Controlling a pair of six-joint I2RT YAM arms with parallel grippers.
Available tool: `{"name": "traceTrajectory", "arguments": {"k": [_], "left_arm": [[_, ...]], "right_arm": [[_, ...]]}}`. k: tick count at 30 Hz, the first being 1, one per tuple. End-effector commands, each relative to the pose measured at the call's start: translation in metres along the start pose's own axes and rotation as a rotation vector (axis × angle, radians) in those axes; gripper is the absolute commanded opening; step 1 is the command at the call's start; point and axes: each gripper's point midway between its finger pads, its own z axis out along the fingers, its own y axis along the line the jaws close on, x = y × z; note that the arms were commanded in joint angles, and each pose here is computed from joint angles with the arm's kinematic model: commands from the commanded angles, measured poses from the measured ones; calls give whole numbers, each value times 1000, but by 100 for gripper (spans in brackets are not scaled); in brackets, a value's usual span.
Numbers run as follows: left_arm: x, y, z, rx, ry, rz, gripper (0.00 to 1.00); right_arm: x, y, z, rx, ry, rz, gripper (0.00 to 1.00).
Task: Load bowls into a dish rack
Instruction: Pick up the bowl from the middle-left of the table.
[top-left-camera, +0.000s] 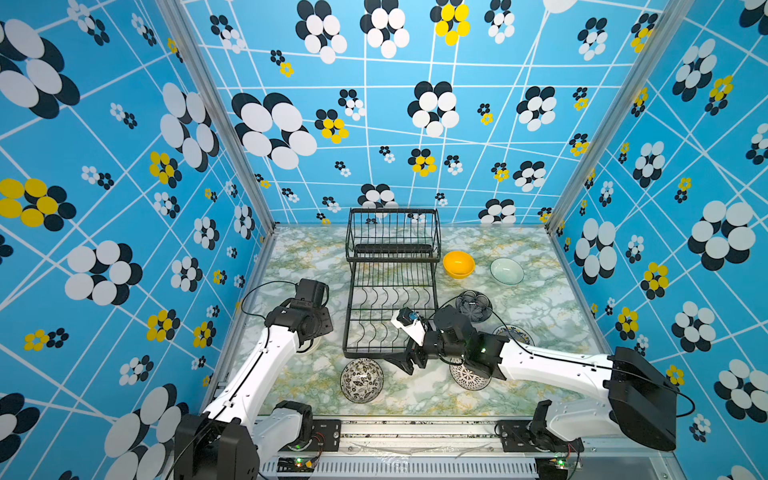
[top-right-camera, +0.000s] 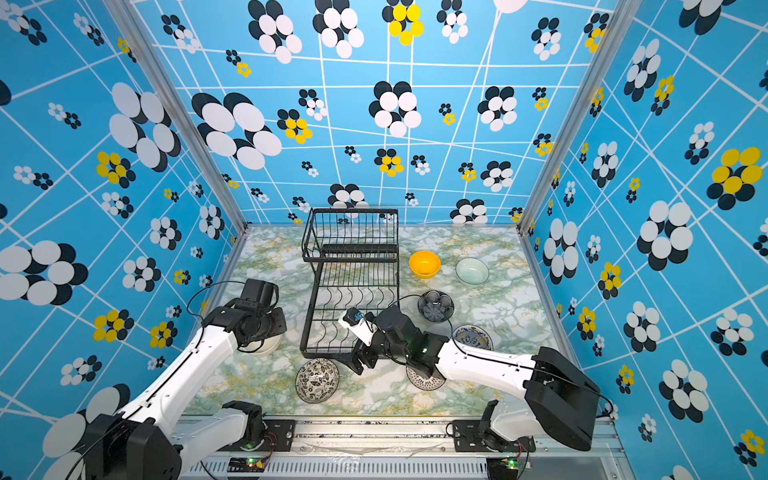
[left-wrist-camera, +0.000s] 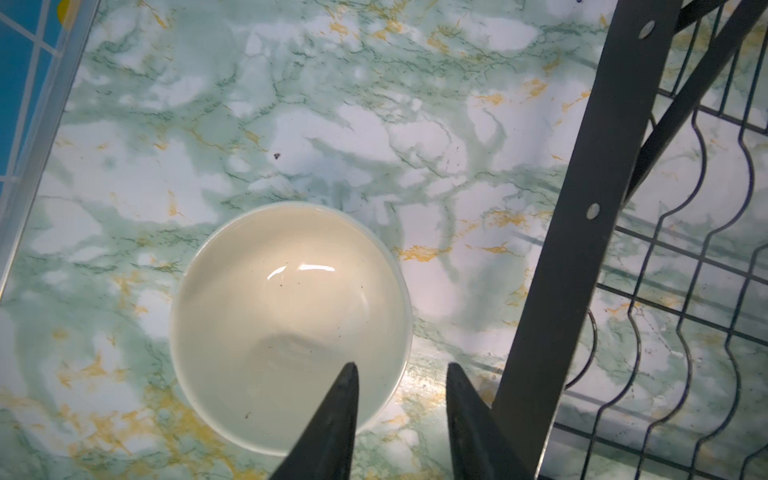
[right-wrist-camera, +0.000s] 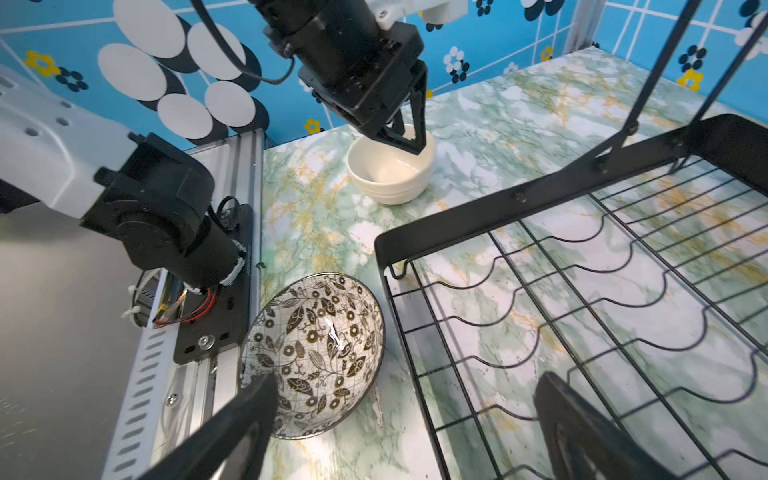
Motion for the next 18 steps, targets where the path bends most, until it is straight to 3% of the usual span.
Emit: {"name": "traceTrajectory", "arguments": {"k": [1, 8, 18], "left_arm": [[6, 3, 5, -21, 25, -2, 36], [11, 4, 19, -32, 64, 17, 33], [12, 3, 37, -50, 95, 20, 26]], "right_arm": [[3, 13, 7, -60, -18, -27, 100], [13, 26, 27, -33, 42, -80, 100], [17, 20, 34, 6, 10, -67, 100]]}}
